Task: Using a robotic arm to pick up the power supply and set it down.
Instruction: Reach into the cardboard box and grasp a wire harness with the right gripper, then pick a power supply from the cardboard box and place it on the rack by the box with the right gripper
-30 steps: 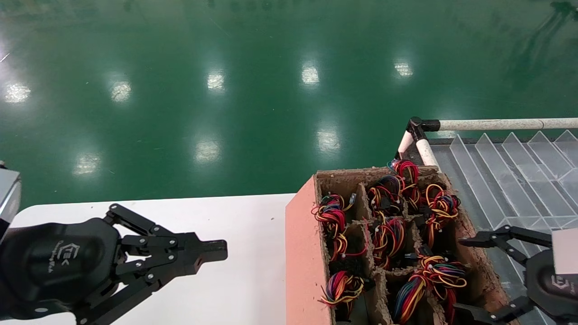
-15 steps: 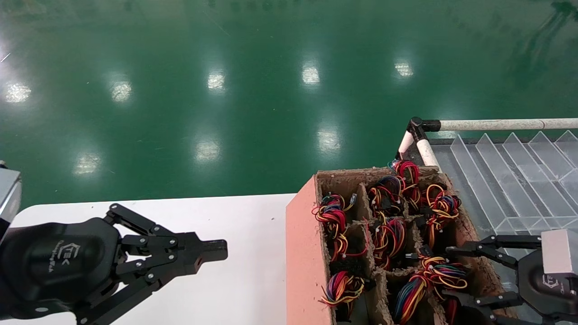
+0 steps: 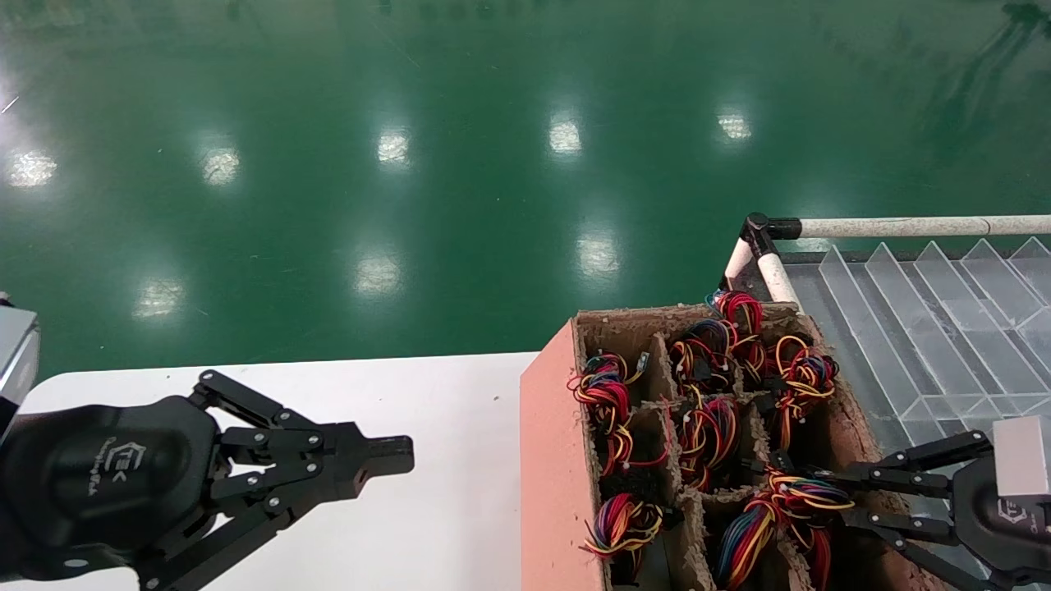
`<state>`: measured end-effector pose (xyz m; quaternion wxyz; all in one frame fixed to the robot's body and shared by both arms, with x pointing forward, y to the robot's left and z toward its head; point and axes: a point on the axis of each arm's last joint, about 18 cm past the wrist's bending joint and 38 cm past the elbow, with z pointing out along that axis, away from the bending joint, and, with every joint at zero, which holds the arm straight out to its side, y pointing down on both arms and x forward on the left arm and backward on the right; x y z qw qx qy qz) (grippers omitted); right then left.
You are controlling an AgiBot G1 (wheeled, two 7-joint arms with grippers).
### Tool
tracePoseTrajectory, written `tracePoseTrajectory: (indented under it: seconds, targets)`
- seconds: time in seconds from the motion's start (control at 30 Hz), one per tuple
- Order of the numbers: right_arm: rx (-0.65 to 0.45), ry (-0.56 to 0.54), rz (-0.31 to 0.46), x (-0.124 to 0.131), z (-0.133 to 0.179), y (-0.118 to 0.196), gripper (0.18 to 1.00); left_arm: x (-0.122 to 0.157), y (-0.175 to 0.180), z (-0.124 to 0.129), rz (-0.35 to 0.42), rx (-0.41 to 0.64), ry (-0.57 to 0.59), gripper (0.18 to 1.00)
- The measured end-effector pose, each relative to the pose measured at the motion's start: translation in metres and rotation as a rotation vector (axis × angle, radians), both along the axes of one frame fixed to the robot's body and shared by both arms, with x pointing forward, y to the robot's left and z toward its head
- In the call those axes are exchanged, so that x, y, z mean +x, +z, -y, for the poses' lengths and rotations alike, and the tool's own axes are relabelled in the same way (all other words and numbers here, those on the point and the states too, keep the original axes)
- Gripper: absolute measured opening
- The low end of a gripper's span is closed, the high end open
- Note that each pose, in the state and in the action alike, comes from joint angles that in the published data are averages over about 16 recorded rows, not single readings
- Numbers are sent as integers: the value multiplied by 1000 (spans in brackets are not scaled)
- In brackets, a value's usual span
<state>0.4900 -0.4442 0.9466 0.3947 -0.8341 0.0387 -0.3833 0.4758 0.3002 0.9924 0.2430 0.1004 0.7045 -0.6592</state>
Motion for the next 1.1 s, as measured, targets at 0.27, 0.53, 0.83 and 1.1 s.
tracePoseTrajectory:
  seconds: [0.27, 0.53, 0.83, 1.1]
  targets:
    - [6, 14, 10, -6, -1, 7, 264, 0, 0, 0, 0, 0, 0, 191]
    - [47, 59, 60, -16, -6, 26, 223, 0, 0, 0, 0, 0, 0, 191]
    - [168, 119, 180, -34, -2, 66, 215, 0, 0, 0, 0, 0, 0, 191]
    - [277, 153, 310, -54, 10, 106, 213, 0, 0, 0, 0, 0, 0, 191]
